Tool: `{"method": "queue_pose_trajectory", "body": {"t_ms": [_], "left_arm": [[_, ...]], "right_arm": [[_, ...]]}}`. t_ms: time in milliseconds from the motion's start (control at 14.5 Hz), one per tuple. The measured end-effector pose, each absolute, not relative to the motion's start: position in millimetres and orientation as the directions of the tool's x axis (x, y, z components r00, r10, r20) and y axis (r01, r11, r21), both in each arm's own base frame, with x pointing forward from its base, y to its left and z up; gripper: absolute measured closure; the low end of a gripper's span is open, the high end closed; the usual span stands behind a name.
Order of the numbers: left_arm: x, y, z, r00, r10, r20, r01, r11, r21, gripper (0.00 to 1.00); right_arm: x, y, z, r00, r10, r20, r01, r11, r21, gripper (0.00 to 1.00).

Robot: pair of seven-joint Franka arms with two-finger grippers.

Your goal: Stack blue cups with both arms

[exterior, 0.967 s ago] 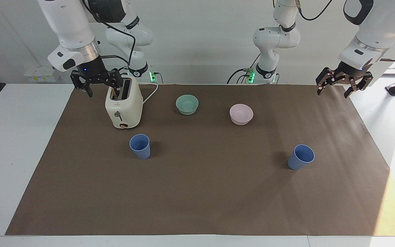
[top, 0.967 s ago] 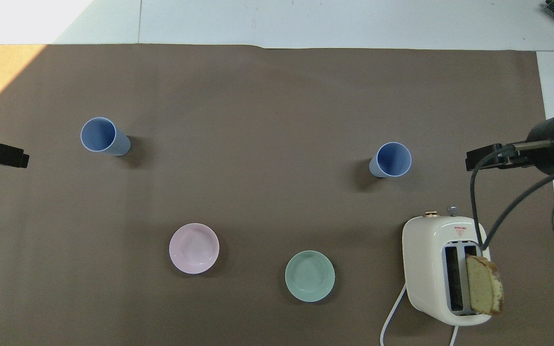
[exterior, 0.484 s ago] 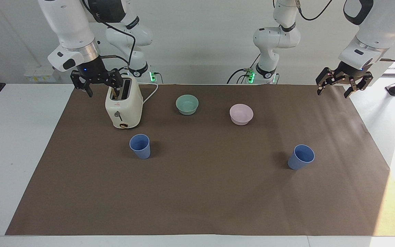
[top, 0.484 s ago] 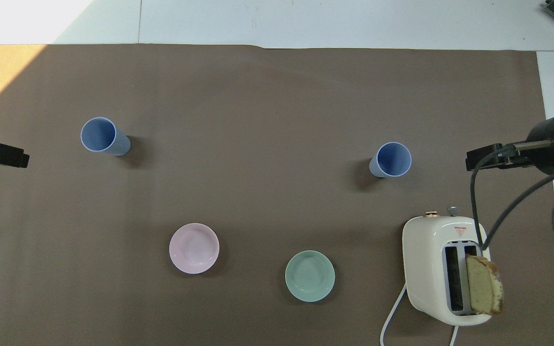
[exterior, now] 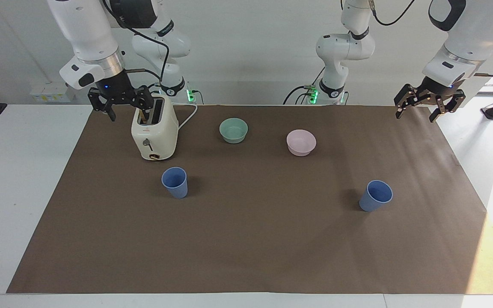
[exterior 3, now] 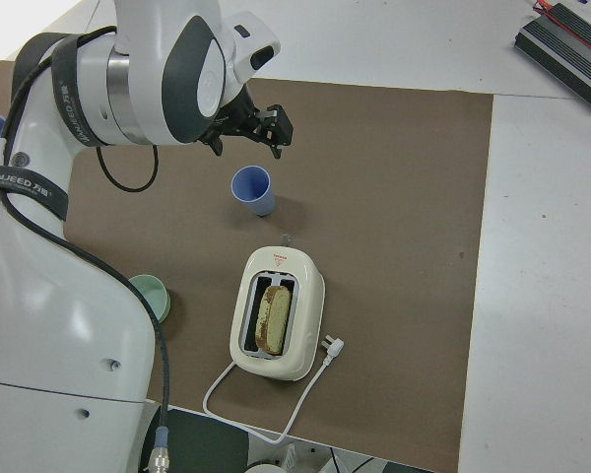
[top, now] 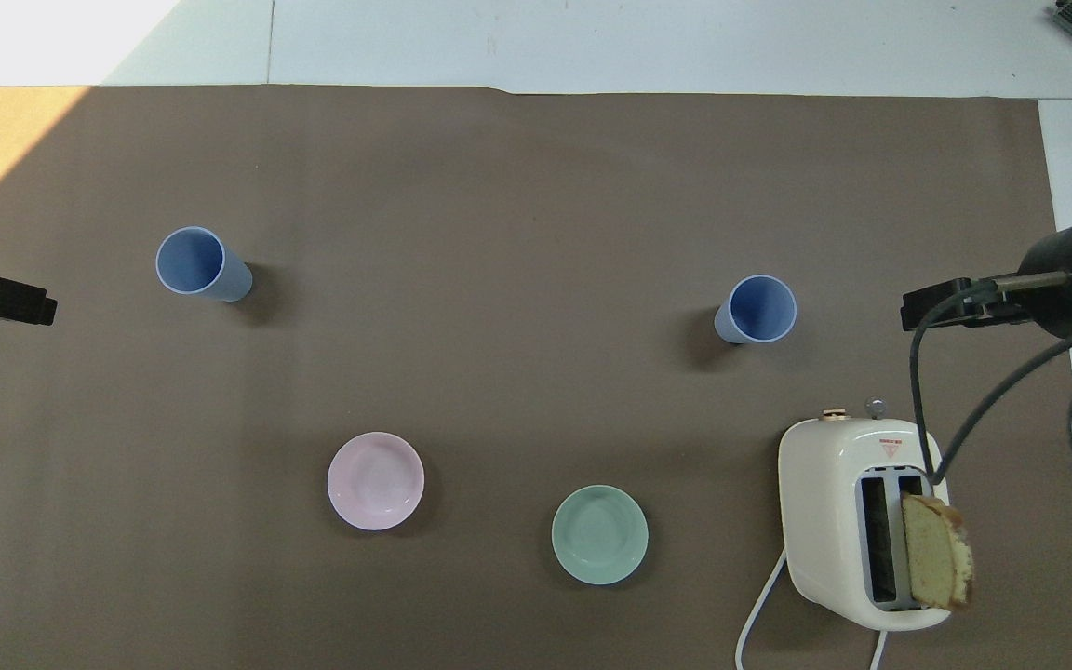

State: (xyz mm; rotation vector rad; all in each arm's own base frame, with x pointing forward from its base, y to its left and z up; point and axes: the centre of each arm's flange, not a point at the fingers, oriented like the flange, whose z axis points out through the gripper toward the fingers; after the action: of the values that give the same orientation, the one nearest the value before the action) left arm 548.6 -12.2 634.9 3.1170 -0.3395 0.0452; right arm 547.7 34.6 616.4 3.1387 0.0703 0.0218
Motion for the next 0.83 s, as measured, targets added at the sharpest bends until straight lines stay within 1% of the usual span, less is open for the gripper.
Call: {"method": "queue_pose_trajectory", "body": {"t_ms": [829], "left_arm": [[548.6, -14.7, 634.9, 0.975, -0.219, 0.030, -0.220, -0.976, 0.004, 0.00]], "right_arm": [[547.7, 34.6, 616.4, 0.999, 0.045, 0.014, 0.045, -0.999, 0.002, 0.00]]}}
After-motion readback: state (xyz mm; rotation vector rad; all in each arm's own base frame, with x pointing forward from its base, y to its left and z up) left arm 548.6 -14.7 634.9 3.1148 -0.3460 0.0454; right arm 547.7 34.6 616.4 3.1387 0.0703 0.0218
